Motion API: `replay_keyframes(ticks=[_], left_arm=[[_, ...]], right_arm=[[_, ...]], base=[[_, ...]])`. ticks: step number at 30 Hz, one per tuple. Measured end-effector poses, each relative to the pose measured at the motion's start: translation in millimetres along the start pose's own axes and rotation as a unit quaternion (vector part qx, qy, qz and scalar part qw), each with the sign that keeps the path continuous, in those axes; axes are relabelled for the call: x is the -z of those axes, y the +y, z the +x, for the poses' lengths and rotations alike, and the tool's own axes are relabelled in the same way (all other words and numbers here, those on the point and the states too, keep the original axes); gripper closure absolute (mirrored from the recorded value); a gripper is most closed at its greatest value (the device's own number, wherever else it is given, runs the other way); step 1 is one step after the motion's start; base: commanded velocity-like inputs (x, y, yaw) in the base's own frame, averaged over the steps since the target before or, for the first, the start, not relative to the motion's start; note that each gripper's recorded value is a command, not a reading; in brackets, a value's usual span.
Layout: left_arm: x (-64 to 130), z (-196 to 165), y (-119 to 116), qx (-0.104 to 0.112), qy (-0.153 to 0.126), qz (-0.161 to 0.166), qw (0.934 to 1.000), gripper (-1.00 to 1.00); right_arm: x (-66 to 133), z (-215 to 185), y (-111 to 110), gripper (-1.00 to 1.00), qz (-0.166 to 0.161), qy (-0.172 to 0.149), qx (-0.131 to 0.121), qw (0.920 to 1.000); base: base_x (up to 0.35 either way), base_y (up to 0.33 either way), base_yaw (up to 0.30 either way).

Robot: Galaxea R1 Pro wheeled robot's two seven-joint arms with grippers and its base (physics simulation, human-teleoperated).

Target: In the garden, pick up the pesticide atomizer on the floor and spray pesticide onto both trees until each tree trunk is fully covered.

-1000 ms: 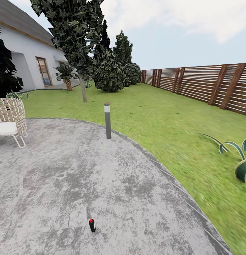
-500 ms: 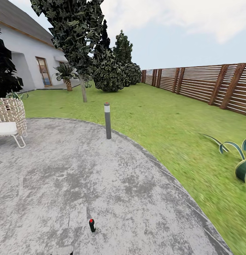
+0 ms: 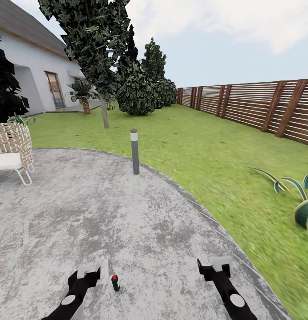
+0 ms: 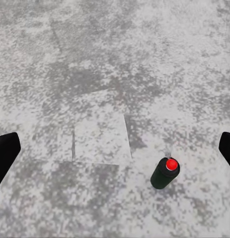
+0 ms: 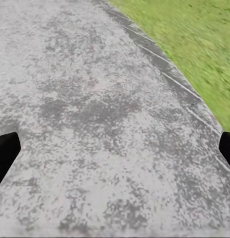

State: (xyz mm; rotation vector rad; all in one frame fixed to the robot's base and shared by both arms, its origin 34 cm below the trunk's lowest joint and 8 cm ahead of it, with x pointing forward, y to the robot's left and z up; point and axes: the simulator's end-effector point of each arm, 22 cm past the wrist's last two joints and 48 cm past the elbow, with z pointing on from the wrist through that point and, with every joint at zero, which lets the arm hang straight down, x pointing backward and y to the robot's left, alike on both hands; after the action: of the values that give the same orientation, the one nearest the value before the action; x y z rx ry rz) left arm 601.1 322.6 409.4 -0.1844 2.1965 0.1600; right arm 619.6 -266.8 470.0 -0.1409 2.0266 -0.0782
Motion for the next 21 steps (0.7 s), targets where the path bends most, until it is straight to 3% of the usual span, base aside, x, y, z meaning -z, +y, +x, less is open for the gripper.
replay_keyframes(ticks=[3,7,21], left_arm=[[0.5,1.2,-0.4,-0.007,0.000,0.002,1.0000,-1.00],[0.8,1.8,3.5,-0.012,-0.001,0.001,0.9999,-1.00],[0.7,1.6,6.7,-0.011,-0.001,-0.001,0.9999,-1.00]], right_arm=[[-2.3,9.4,1.8,-1.00,-0.001,0.029,-0.001,0.9996],[-3.2,11.5,3.5,-1.00,-0.004,0.038,0.000,0.9993],[-3.3,12.4,3.2,-1.00,-0.004,0.040,-0.001,0.9992]], base=[[0.000,0.000,0.000],[0.082,0.000,0.000],[0.314,0.000,0.000]])
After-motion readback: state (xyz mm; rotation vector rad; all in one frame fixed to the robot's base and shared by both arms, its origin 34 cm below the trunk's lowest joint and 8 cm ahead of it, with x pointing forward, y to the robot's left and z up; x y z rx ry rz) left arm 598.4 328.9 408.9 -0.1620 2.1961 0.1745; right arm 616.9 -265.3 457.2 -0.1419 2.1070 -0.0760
